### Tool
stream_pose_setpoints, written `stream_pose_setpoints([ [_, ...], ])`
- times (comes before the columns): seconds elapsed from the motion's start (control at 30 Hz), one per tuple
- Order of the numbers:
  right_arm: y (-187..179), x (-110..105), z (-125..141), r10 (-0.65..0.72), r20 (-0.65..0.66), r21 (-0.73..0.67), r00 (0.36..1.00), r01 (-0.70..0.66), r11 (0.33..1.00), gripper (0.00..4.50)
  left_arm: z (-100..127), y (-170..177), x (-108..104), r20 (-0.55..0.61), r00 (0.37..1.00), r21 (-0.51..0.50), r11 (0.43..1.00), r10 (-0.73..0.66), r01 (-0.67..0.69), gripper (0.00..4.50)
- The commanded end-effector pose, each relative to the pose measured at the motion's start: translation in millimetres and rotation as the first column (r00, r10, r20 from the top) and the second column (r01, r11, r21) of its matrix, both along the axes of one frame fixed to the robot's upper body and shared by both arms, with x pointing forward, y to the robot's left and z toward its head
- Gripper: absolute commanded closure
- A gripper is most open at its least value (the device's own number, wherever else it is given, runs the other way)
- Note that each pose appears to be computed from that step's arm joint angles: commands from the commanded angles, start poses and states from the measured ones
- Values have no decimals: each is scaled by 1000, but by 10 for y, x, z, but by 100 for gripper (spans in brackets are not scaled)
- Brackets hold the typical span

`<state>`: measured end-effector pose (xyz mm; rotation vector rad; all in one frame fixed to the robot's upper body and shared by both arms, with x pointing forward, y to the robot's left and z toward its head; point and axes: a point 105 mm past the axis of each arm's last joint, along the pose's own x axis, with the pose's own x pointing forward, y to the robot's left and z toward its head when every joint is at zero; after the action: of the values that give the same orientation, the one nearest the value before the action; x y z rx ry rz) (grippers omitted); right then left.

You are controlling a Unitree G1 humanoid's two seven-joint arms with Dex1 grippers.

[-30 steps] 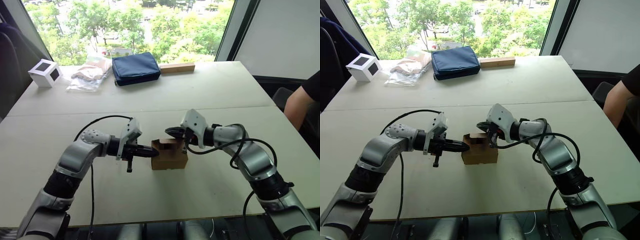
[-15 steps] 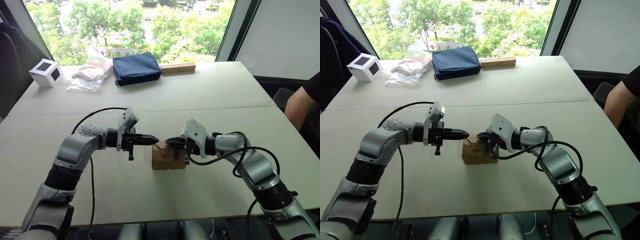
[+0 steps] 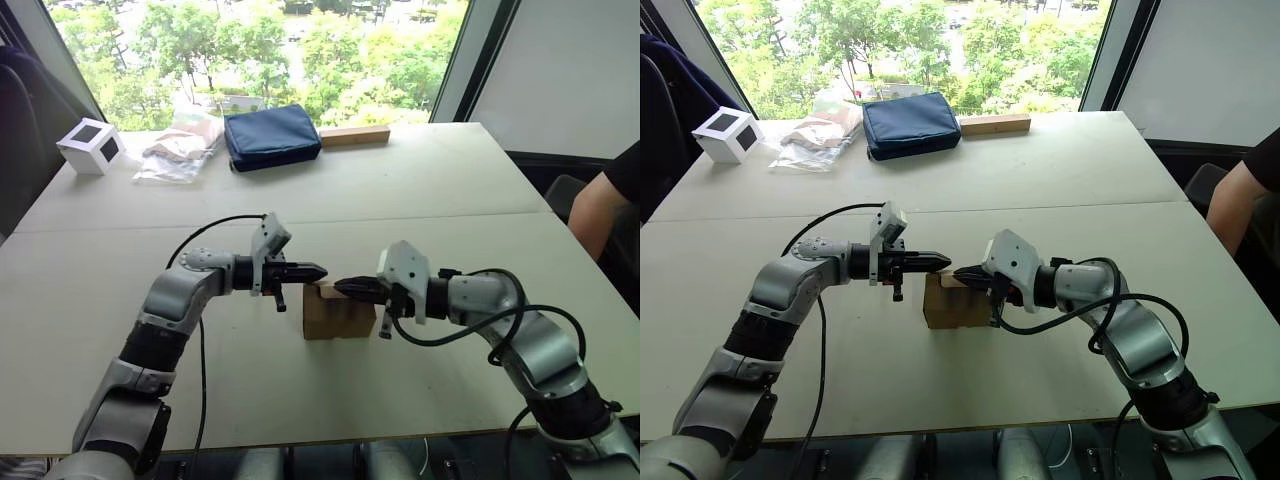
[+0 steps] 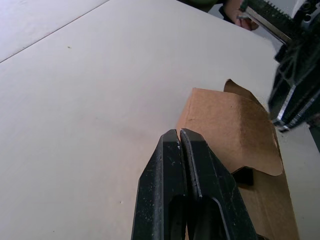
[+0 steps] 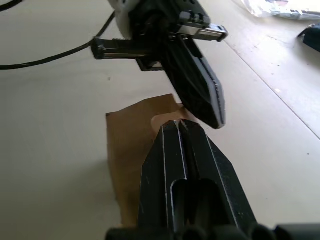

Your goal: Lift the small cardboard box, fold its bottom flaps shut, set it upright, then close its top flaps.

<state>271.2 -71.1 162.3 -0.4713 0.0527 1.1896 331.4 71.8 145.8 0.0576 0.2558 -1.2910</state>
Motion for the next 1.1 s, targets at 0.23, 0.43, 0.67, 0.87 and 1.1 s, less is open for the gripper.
stream_pose_setpoints([
  [0.23,42,-2,-18,15,46,-43,999,-13,999,450,112,-43,-42,46,999,-5,1000,-29,29,445],
  [0.43,27,36,-88,16,63,-88,998,-10,996,450,118,-27,-48,41,999,-9,1000,-22,23,445],
  [0.67,8,90,-166,18,94,-139,995,-5,990,450,102,-34,-67,36,999,-7,1000,-23,24,445],
  [0.87,15,142,-210,13,138,-173,990,11,985,450,55,-29,-81,28,999,1,1000,-24,24,445],
  [1.1,5,187,-201,0,166,-174,986,30,984,450,6,-19,-102,31,999,25,999,-31,31,445],
])
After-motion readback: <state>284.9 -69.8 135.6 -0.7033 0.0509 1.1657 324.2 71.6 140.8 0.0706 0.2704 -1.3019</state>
